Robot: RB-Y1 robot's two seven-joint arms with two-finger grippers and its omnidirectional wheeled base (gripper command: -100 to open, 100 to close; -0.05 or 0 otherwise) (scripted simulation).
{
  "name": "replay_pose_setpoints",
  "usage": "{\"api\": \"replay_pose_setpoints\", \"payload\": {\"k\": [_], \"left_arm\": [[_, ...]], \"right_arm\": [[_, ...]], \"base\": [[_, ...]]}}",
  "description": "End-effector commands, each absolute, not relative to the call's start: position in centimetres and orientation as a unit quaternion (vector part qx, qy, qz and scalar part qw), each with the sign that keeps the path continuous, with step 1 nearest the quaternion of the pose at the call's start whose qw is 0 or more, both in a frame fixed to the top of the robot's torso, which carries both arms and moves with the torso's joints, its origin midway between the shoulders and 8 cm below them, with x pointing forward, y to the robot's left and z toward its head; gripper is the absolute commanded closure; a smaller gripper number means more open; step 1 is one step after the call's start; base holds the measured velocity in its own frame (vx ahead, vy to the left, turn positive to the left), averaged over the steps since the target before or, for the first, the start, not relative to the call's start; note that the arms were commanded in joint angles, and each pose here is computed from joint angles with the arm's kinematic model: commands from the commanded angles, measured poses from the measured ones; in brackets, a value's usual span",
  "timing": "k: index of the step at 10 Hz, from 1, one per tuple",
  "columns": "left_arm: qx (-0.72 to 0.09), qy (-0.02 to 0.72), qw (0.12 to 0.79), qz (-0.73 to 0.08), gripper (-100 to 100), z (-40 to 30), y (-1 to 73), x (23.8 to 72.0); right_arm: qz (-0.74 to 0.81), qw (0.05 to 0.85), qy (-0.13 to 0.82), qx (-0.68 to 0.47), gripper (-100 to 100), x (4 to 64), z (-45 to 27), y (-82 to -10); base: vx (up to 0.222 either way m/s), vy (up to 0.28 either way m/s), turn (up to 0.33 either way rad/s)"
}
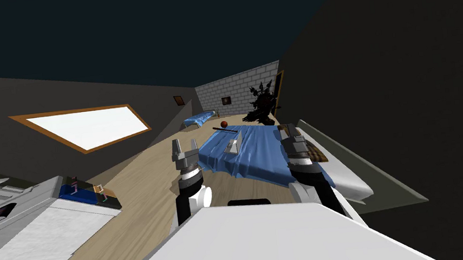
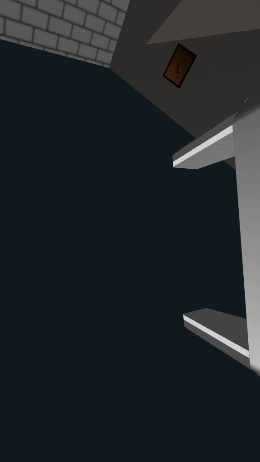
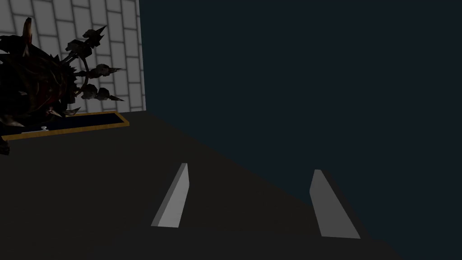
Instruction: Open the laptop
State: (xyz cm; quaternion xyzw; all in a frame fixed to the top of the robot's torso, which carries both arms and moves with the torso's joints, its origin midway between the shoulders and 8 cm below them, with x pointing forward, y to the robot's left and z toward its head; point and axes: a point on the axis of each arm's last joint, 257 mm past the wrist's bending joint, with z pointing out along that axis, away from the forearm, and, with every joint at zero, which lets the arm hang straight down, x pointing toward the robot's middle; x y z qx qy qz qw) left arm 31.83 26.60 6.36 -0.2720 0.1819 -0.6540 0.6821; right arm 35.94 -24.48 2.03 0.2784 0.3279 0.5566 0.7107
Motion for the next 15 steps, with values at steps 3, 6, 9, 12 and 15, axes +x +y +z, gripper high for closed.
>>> {"api": "replay_pose_setpoints", "payload": {"k": [3,6,9,12,15], "left_arm": [[-0.272,0.182,0.682,-0.654,0,6.4,26.6,31.8],[-0.272,0.182,0.682,-0.654,0,6.4,26.6,31.8],[-0.272,0.182,0.682,-0.654,0,6.4,26.6,31.8],[-0.272,0.182,0.682,-0.654,0,6.3,26.6,31.8],[-0.272,0.182,0.682,-0.654,0,6.3,26.6,31.8]], "right_arm": [[0.557,0.711,0.328,0.278,0,35.9,2.0,-24.5],[0.557,0.711,0.328,0.278,0,35.9,2.0,-24.5],[0.557,0.711,0.328,0.278,0,35.9,2.0,-24.5],[0.529,0.706,0.397,0.253,-100,37.9,-0.8,-22.9],[0.488,0.703,0.459,0.238,-100,40.1,-4.3,-21.9]], "base": [[0.000,0.000,0.000],[0.000,0.000,0.000],[0.000,0.000,0.000],[0.011,0.032,0.059],[0.022,0.049,0.069]]}}
